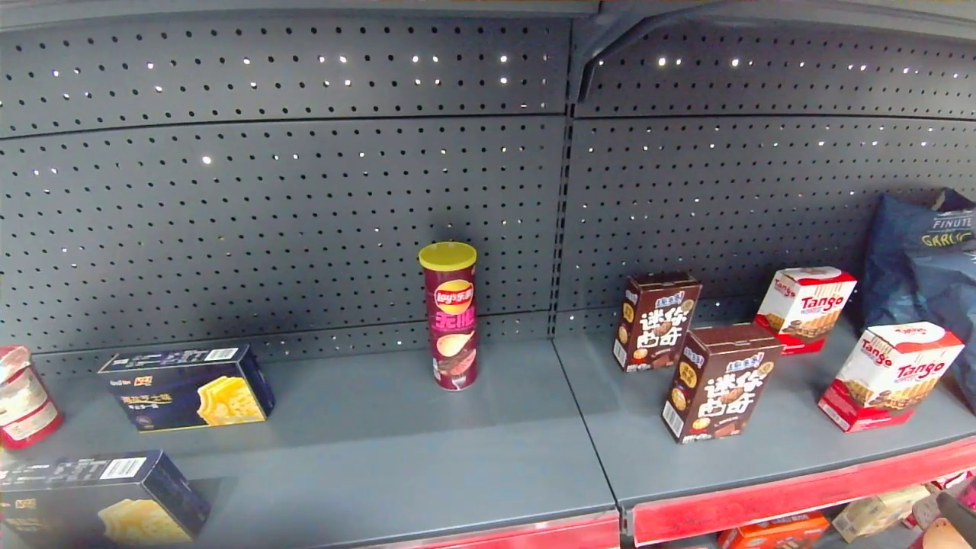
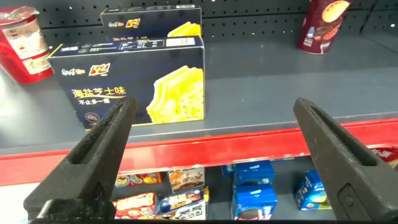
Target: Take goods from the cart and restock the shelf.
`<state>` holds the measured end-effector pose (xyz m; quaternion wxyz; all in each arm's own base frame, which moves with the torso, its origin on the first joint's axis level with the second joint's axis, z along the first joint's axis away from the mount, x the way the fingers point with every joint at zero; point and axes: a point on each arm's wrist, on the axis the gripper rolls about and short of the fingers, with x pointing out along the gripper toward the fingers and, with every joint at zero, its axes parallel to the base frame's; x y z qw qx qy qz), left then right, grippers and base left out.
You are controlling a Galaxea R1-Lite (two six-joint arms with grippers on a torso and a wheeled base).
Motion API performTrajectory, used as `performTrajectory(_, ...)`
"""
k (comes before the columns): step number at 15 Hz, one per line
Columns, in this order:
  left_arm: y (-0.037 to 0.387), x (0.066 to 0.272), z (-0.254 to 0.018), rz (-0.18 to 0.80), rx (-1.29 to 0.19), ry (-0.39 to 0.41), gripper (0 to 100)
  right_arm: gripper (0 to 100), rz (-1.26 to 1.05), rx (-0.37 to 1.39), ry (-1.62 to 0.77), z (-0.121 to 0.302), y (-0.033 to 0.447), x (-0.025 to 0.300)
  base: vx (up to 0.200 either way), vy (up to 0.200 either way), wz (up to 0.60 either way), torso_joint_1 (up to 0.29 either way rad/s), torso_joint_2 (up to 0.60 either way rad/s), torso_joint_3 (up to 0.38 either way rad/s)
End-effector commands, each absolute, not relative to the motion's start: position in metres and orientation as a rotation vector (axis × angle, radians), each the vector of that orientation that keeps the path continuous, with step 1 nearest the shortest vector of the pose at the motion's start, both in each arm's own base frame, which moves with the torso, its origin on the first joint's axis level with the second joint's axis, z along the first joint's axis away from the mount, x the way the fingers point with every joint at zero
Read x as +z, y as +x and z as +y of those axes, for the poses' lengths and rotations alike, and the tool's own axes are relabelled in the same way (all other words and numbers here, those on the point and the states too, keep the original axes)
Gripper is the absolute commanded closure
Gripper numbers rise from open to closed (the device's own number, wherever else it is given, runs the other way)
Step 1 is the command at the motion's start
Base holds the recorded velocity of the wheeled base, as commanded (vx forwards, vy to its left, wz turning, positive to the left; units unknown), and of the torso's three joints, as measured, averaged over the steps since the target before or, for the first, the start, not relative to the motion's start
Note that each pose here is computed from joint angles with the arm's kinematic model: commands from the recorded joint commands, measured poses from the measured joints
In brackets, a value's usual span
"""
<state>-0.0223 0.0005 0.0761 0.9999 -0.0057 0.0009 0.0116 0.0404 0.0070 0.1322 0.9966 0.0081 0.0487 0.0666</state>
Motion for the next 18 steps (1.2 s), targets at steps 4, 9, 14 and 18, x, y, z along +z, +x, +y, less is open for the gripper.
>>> performTrajectory(4,-0.018,0.088,0.000,0.047,-0.034,0.061,0,100,0.153,-0.002,-0.001,0.003,0.040,0.142,0.000,0.000,0.00,0.000,0.00,0.000)
performTrajectory(9,0.065,0.227,-0.011,0.126,-0.381,0.139,0,100,0.144,-0.006,-0.003,0.003,0.041,0.152,0.000,0.000,0.00,0.000,0.00,0.000)
performTrajectory(14,0.186,0.244,-0.034,0.201,-0.627,0.032,0,100,0.148,-0.005,-0.001,0.003,0.042,0.152,0.000,0.000,0.00,0.000,0.00,0.000)
performTrajectory(18,0.268,0.204,-0.048,0.100,-0.844,0.032,0,100,0.139,-0.007,0.004,0.003,0.043,0.155,0.000,0.000,0.00,0.000,0.00,0.000)
